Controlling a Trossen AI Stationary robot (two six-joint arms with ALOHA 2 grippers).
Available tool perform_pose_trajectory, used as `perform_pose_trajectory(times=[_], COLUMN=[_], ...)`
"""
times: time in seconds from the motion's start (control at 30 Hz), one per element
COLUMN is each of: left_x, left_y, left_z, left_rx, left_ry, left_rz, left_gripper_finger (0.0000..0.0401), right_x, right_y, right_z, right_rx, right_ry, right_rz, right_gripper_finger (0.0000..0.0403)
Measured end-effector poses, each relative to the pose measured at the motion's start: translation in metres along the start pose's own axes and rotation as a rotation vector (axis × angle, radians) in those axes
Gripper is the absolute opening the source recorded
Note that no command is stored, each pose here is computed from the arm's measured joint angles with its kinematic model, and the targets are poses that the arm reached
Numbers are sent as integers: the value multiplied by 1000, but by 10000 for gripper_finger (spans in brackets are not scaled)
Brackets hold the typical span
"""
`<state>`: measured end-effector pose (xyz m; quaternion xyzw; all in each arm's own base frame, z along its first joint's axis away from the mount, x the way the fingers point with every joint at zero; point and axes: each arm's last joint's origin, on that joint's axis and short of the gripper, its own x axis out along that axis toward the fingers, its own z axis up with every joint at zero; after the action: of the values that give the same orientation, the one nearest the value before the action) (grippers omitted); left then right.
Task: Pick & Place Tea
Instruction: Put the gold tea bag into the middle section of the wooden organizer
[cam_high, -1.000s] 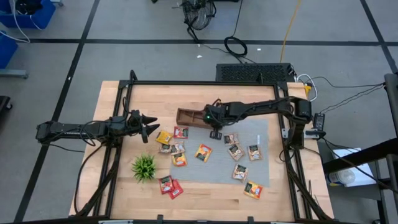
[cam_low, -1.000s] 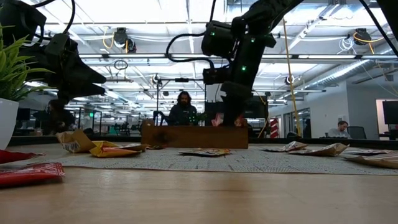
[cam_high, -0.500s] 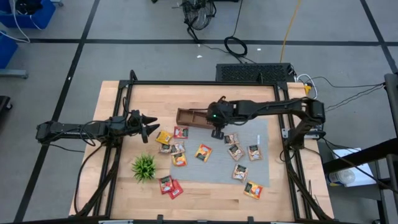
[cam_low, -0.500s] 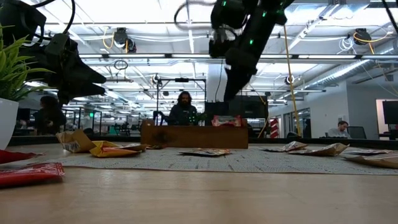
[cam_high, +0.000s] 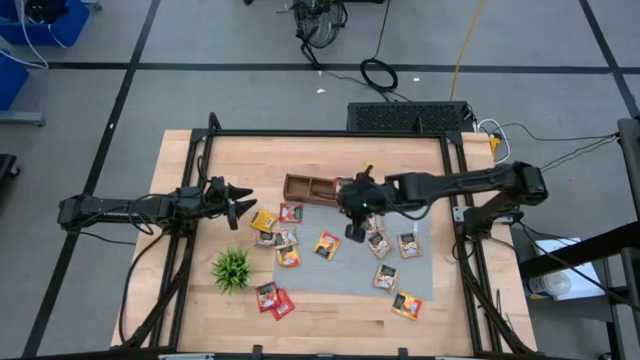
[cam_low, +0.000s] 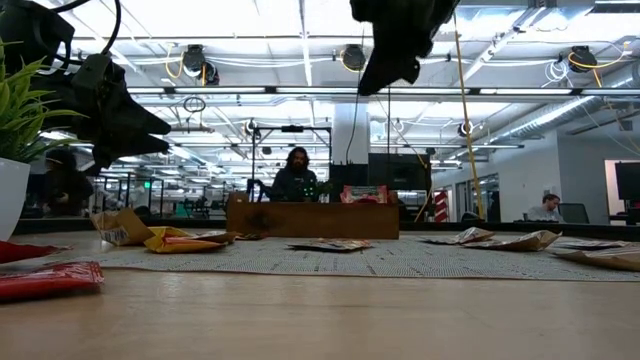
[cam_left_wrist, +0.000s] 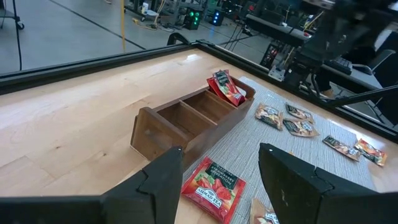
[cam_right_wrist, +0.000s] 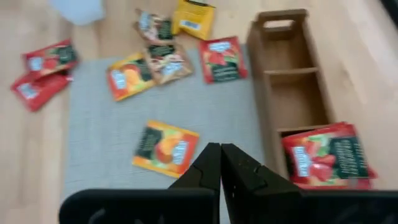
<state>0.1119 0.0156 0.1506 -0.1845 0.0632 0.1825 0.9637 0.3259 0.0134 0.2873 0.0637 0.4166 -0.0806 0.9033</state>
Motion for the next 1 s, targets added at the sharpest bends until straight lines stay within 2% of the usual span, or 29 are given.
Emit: perform_pose_trajectory(times=[0.17,0.73,1.0], left_x=[0,0,0], left_y=[0,0,0], left_z=[0,0,0], left_rx=[0,0,0], left_ry=[0,0,0], left_rz=[0,0,0], left_gripper_finger=[212,212,212], right_x=[-2,-3,-9], right_y=[16,21,36], right_z=[-4,-7,-33], right_rx=[-37,-24,65], right_ry=[2,25,226], right_rz=[33,38,3], right_gripper_finger=[0,0,0])
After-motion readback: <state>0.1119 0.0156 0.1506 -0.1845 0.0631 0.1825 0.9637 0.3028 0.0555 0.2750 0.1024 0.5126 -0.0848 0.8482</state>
